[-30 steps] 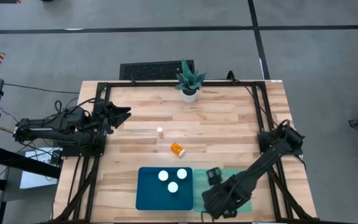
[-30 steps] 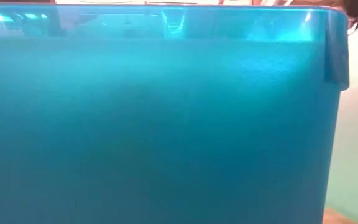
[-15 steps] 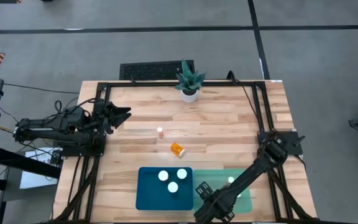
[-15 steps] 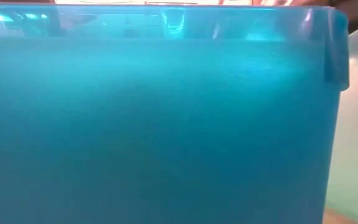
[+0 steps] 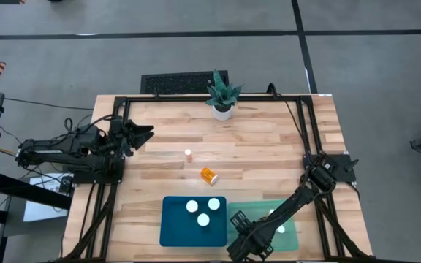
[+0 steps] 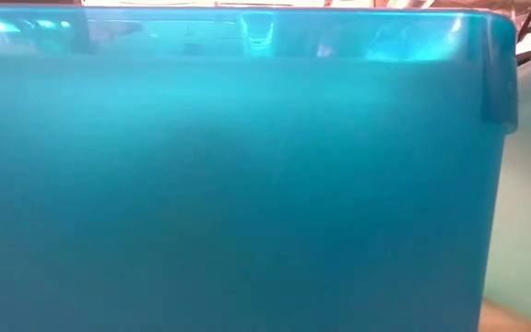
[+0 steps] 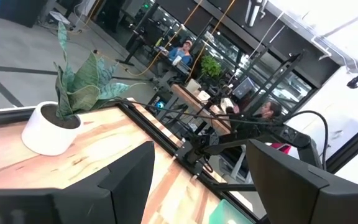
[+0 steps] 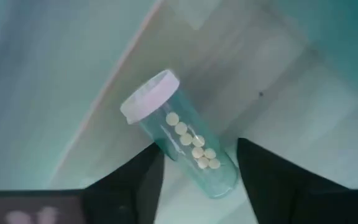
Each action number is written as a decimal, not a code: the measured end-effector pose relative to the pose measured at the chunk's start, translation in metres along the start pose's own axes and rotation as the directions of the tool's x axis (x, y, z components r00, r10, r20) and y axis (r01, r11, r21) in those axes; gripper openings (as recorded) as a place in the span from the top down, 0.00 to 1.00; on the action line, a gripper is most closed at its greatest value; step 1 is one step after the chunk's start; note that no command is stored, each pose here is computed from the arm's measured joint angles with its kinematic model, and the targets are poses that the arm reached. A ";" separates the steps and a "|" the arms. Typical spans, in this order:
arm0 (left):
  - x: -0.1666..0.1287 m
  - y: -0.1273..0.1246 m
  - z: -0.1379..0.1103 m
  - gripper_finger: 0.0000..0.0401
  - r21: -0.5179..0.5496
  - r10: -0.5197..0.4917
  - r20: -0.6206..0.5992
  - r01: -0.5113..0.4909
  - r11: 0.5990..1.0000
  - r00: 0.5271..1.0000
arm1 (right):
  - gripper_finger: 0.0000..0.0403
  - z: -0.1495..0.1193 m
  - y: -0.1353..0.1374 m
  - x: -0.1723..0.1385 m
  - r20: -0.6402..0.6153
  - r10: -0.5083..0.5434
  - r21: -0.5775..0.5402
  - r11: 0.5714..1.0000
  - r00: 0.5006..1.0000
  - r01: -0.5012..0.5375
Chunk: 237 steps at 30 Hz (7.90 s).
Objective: Pick and place medicine bottles into bin by pill shape (circle, oval)
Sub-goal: Put the small blue pill bottle into the light blue bin
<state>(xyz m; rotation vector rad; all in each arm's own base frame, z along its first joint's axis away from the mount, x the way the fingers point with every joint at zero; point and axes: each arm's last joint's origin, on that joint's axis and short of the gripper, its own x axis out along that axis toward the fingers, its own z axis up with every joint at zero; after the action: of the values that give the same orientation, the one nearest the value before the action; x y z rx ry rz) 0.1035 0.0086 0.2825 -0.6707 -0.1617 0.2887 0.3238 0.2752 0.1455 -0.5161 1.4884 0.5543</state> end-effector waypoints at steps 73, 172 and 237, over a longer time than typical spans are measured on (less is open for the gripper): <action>0.048 -0.020 -0.020 0.38 0.147 -0.333 -0.200 0.364 0.920 0.921 | 0.74 -0.073 -0.221 -0.152 0.657 -0.720 0.753 0.638 0.221 -0.162; 0.086 -0.021 -0.041 0.80 0.209 -0.356 -0.190 0.392 0.896 0.915 | 0.74 -0.078 -0.232 -0.162 0.704 -0.696 0.708 0.673 0.142 -0.215; -0.080 -0.011 0.049 0.79 0.241 -0.157 -0.032 0.160 0.957 0.987 | 0.39 -0.202 -0.152 -0.170 0.507 -0.789 0.861 0.446 0.346 -0.244</action>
<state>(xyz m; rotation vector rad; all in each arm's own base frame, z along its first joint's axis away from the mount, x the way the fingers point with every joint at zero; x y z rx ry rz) 0.0182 0.0044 0.3229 -0.4130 -0.1644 0.1460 0.2627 0.0246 0.3084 0.3421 0.3071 -0.3512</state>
